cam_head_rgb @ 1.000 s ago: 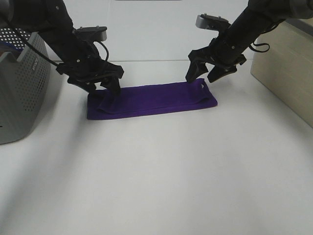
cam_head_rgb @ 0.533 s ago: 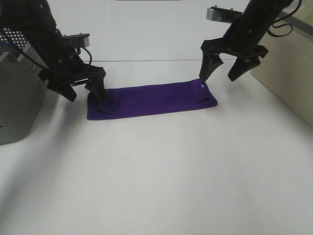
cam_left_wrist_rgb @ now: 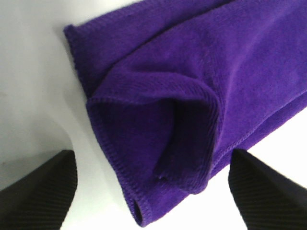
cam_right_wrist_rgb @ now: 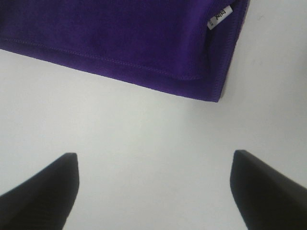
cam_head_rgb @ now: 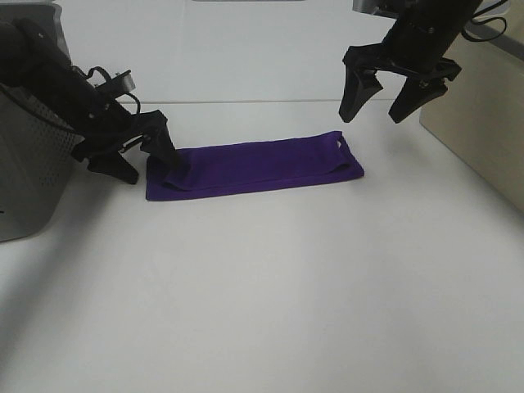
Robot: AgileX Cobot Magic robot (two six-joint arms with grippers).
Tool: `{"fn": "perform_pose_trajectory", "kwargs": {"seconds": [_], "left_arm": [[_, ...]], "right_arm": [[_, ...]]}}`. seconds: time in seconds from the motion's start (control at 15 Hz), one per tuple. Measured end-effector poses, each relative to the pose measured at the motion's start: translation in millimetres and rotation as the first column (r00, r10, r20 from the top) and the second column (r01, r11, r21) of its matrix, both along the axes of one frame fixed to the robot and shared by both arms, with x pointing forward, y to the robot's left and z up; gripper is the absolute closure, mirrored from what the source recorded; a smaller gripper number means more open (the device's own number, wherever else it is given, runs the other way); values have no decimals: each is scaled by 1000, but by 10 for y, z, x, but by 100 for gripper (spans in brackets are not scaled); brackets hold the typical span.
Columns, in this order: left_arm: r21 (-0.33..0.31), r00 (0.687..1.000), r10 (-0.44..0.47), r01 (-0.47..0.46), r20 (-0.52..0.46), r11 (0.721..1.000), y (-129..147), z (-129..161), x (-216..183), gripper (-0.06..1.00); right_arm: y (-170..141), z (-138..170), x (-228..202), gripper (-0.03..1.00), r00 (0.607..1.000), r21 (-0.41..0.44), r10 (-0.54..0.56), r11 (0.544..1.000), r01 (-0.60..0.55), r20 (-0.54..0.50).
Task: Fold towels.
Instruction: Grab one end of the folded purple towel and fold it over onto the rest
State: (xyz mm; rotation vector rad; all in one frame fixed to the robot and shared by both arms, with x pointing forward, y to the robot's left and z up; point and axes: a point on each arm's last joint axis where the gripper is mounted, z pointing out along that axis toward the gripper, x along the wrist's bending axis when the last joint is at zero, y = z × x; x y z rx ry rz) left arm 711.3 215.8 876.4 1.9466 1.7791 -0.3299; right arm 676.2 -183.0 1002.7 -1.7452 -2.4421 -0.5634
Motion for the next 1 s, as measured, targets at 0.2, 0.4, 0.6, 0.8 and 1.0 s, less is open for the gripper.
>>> {"fn": "perform_pose_trajectory", "kwargs": {"seconds": [0.2,0.4,0.6,0.8,1.0], "left_arm": [[-47,1000,3,-4,-18,999,-48,-102,19,17],[-58,999,-41,40,-15,998,-331,-150,-21,21],[-56,998,-61,62,4,997,-531,-179,-44,35],[-22,997,-81,81,15,996,-513,-229,-13,82],[81,977,-212,210,14,974,-498,-109,56,91]], "right_arm": [[-1,0,0,13,1000,-1,0,1000,0,0],[-1,0,0,13,1000,1,-11,1000,11,-4],[-1,-1,-3,13,1000,1,-14,1000,14,-8],[-5,-6,-31,13,999,-5,-3,1000,3,-38],[-9,-9,-41,13,999,-11,1,1000,-2,-47]]}}
